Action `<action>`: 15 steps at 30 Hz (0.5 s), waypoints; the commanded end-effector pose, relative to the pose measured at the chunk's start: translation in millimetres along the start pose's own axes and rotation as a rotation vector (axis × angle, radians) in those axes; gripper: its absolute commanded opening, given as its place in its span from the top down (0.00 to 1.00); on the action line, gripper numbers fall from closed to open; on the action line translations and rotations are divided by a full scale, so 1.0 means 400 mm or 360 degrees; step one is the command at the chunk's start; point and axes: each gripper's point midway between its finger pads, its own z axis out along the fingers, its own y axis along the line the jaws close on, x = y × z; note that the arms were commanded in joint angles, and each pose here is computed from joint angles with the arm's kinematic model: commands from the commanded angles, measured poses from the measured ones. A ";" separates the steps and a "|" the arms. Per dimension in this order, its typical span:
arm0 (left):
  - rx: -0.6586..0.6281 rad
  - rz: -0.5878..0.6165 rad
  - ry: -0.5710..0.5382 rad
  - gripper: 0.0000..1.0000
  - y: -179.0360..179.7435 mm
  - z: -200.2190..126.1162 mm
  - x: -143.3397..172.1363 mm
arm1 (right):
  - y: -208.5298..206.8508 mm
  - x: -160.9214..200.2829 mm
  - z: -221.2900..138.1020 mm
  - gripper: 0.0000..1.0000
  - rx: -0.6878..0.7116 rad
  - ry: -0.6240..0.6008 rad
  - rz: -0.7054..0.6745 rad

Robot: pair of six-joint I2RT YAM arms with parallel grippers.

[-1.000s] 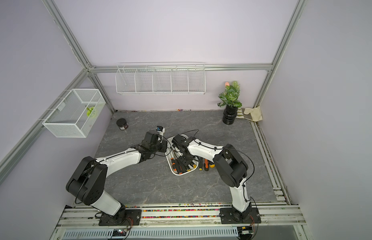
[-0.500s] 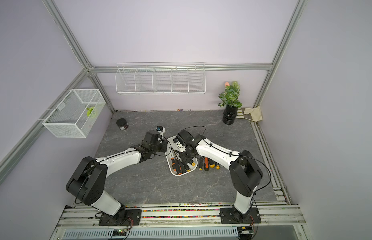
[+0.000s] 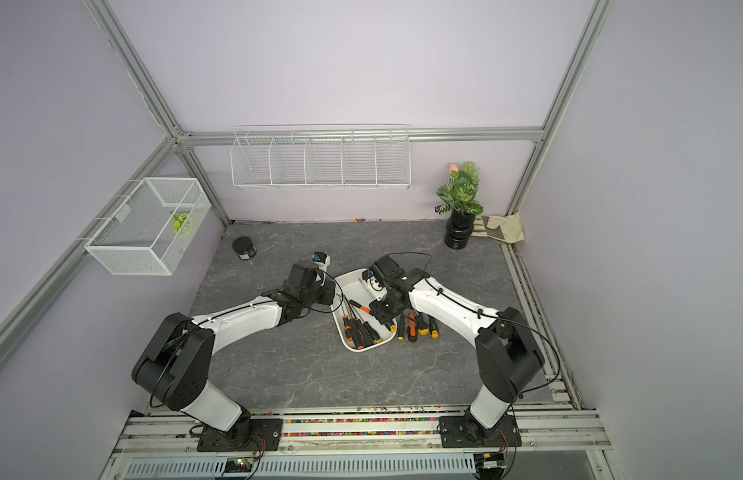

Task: Take out the screwdriver from the storage box
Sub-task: Pick up the screwdriver from the storage box, then place the screwdriver at the center of the board.

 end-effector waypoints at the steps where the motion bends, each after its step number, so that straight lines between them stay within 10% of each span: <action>1: 0.0003 0.0026 -0.0056 1.00 -0.004 -0.001 -0.029 | -0.037 -0.009 -0.063 1.00 0.0012 -0.0138 0.0124; 15: 0.0000 0.0026 -0.0069 1.00 -0.003 -0.008 -0.037 | -0.289 0.144 -0.076 1.00 0.0259 0.0028 0.0518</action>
